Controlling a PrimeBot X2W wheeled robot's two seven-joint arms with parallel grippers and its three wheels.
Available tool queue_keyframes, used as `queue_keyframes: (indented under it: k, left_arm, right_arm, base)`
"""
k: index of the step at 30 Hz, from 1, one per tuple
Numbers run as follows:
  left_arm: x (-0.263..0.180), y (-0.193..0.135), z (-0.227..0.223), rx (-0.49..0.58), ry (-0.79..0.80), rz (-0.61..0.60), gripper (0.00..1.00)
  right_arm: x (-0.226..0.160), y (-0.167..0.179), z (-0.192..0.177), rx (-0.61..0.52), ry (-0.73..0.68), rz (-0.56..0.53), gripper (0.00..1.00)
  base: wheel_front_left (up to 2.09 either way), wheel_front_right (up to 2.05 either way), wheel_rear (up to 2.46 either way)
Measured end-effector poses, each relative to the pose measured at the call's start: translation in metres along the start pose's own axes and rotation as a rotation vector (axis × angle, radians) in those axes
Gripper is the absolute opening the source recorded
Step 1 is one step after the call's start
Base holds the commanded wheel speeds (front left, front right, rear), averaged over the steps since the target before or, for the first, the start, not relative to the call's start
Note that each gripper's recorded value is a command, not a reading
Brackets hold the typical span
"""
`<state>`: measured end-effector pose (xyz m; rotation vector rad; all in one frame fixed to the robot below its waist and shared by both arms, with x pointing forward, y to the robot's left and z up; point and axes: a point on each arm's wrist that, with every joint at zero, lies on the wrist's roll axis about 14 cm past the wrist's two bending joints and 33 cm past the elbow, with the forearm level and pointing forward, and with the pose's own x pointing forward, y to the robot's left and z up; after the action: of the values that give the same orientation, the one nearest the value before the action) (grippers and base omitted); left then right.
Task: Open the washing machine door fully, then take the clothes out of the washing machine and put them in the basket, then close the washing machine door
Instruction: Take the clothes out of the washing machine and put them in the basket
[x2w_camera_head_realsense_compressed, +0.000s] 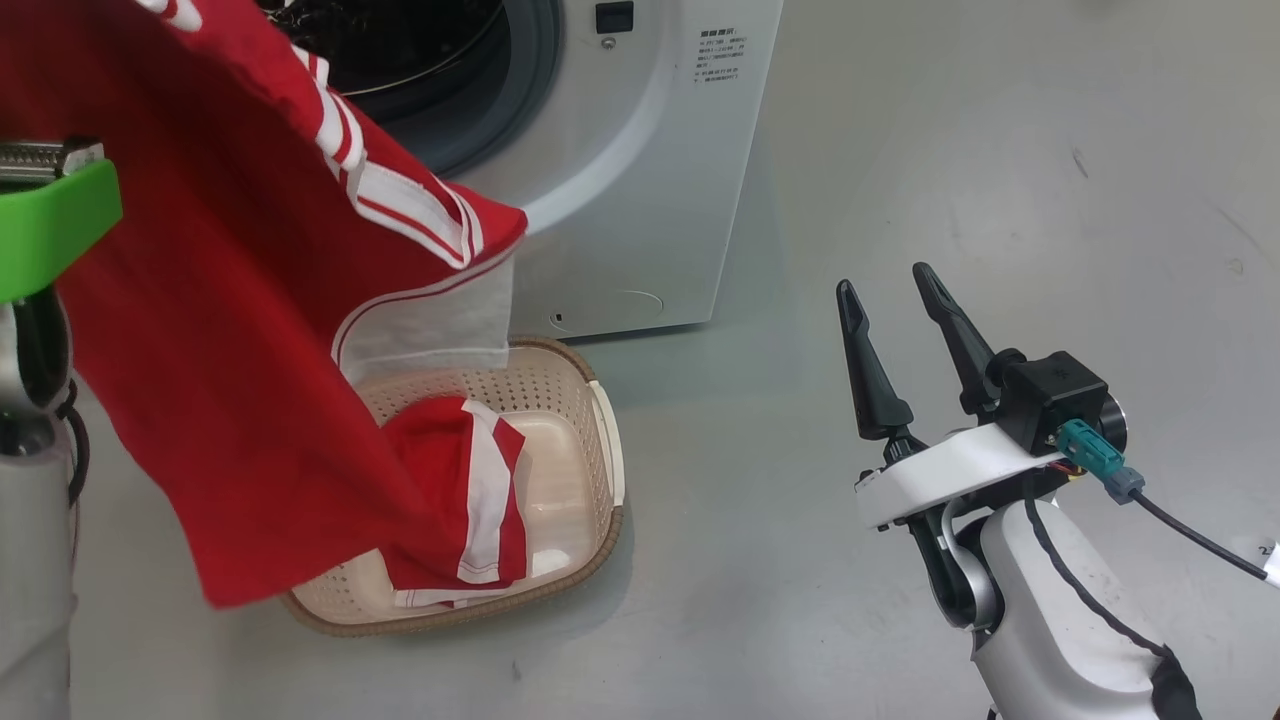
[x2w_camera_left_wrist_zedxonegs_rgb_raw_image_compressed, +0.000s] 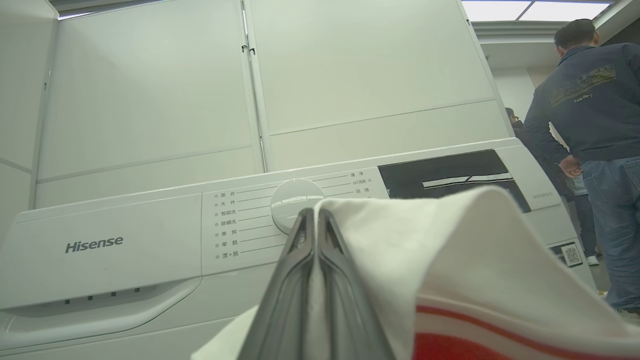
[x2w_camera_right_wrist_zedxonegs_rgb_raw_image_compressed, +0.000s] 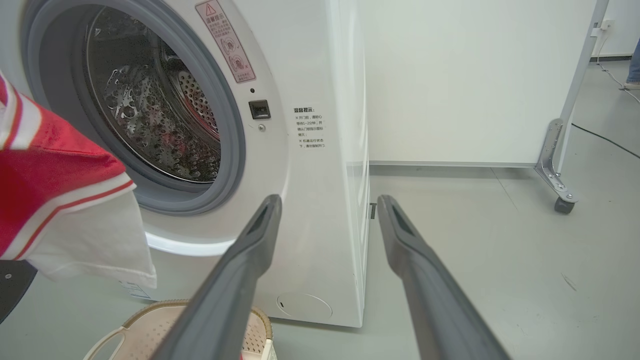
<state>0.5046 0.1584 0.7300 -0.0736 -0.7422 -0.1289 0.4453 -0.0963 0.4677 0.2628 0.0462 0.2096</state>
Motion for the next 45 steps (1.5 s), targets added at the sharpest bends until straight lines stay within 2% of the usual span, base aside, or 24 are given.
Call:
queue_keyframes:
  k: [8, 15, 20, 29, 36, 45]
  left_arm:
    - [-0.023, 0.005, -0.001, -0.008, 0.036, 0.038, 0.00]
    - [-0.067, 0.005, -0.046, -0.043, 0.232, 0.087, 0.00]
    - [-0.115, 0.003, -0.085, -0.072, 0.427, 0.121, 0.00]
    - [-0.174, -0.007, -0.130, -0.148, 0.656, 0.172, 0.00]
    - [-0.202, -0.025, -0.163, -0.210, 0.780, 0.176, 0.00]
    - [-0.263, -0.048, -0.220, -0.300, 1.030, 0.196, 0.00]
  right_arm:
    - [-0.002, 0.002, 0.008, -0.003, -0.019, 0.006, 1.00]
    - [-0.008, -0.003, 0.006, -0.001, -0.014, -0.012, 1.00]
    - [-0.011, -0.005, 0.012, -0.006, -0.028, -0.019, 1.00]
    - [-0.018, -0.009, 0.013, -0.008, -0.030, -0.032, 1.00]
    - [-0.020, -0.017, 0.008, -0.007, -0.018, -0.057, 1.00]
    - [-0.018, -0.031, -0.004, 0.001, 0.010, -0.090, 1.00]
  base:
    - [0.00, 0.00, 0.00]
    - [0.00, 0.00, 0.00]
    - [0.00, 0.00, 0.00]
    - [0.00, 0.00, 0.00]
    - [0.00, 0.00, 0.00]
    - [0.00, 0.00, 0.00]
